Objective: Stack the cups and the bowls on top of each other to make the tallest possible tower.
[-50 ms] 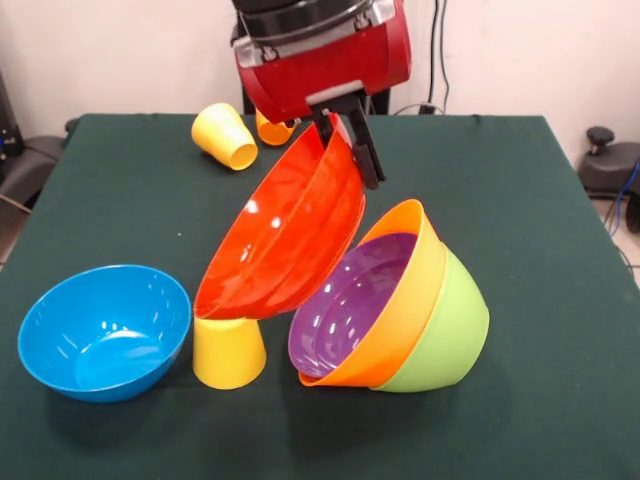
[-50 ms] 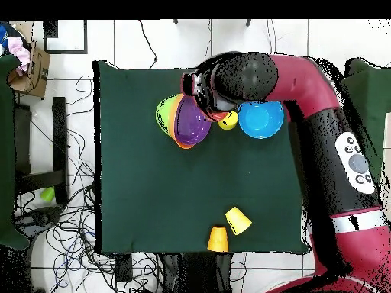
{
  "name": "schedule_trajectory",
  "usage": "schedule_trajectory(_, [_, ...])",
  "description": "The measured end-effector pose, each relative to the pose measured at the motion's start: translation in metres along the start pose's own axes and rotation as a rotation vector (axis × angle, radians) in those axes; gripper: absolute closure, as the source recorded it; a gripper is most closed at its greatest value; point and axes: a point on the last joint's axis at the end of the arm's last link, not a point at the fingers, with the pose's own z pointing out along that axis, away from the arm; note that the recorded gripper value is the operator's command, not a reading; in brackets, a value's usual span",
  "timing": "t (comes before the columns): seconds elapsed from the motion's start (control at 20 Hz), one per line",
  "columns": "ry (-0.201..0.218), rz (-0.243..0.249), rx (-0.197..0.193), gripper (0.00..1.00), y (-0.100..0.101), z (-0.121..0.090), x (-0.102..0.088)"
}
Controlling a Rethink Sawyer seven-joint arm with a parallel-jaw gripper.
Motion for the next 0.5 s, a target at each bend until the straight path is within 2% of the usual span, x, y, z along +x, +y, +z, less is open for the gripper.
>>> schedule_trajectory(0.15, [0.026, 0.000, 0.004, 1.00, -0.002, 0.010, 0.012])
schedule_trajectory(0.25, [0.029, 0.000, 0.005, 1.00, -0.003, 0.014, 0.016])
schedule_trajectory(0.5, [-0.006, -0.010, 0.010, 1.00, 0.003, 0.034, 0.024])
